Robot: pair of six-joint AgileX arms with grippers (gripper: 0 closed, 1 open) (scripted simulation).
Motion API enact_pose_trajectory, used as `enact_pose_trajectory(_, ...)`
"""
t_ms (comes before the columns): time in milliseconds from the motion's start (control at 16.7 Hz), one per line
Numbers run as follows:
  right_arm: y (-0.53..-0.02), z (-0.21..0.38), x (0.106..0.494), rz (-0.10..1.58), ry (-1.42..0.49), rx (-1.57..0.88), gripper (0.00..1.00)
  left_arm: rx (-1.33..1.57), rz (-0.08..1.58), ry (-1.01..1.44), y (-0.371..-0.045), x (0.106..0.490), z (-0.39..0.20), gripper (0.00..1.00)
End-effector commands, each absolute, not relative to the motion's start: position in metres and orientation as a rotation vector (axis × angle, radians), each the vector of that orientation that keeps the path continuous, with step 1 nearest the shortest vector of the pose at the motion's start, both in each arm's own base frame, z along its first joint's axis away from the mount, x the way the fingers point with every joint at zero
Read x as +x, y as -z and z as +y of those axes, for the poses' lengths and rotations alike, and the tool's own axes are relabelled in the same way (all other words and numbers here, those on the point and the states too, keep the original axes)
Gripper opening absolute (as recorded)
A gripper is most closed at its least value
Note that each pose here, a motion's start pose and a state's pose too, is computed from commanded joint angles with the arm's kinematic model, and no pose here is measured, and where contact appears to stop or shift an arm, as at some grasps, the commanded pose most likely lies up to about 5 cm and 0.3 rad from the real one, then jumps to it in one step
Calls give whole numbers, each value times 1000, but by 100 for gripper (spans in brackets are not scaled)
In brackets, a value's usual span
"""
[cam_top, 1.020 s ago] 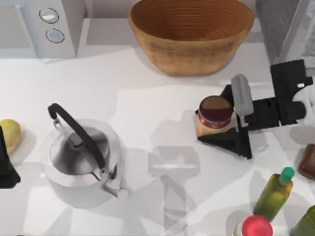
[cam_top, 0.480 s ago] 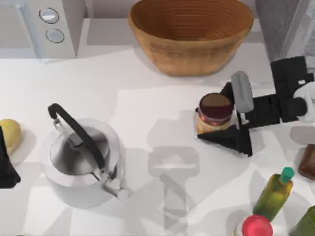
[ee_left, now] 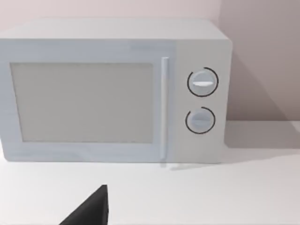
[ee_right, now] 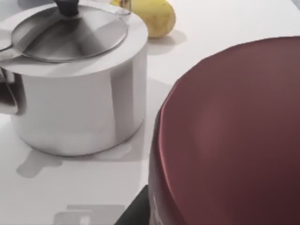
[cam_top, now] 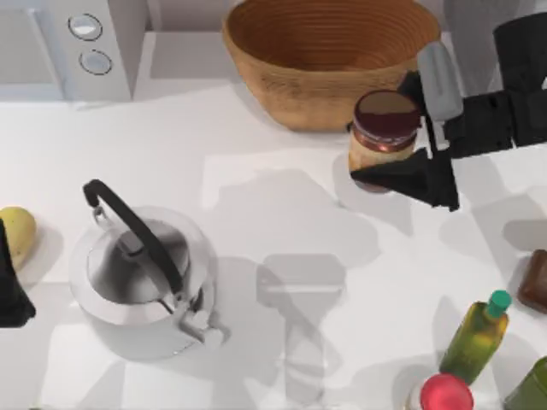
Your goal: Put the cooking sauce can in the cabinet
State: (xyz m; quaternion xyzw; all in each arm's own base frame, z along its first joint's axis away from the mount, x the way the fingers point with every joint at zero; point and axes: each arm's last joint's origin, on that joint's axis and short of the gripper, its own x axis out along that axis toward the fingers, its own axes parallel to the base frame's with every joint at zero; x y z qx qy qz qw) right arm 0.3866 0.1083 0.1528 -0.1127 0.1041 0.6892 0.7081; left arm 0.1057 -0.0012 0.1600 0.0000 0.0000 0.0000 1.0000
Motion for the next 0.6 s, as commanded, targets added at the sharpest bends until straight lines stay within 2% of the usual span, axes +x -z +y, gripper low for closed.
enact_pose_trajectory(240, -190, 108, 380, 233, -1542, -237, 0, 0, 0, 0, -160, 106, -1, 100)
enact_pose_trajectory(600, -192, 109, 379, 237, -1544, -233, 0, 0, 0, 0, -160, 106, -1, 100)
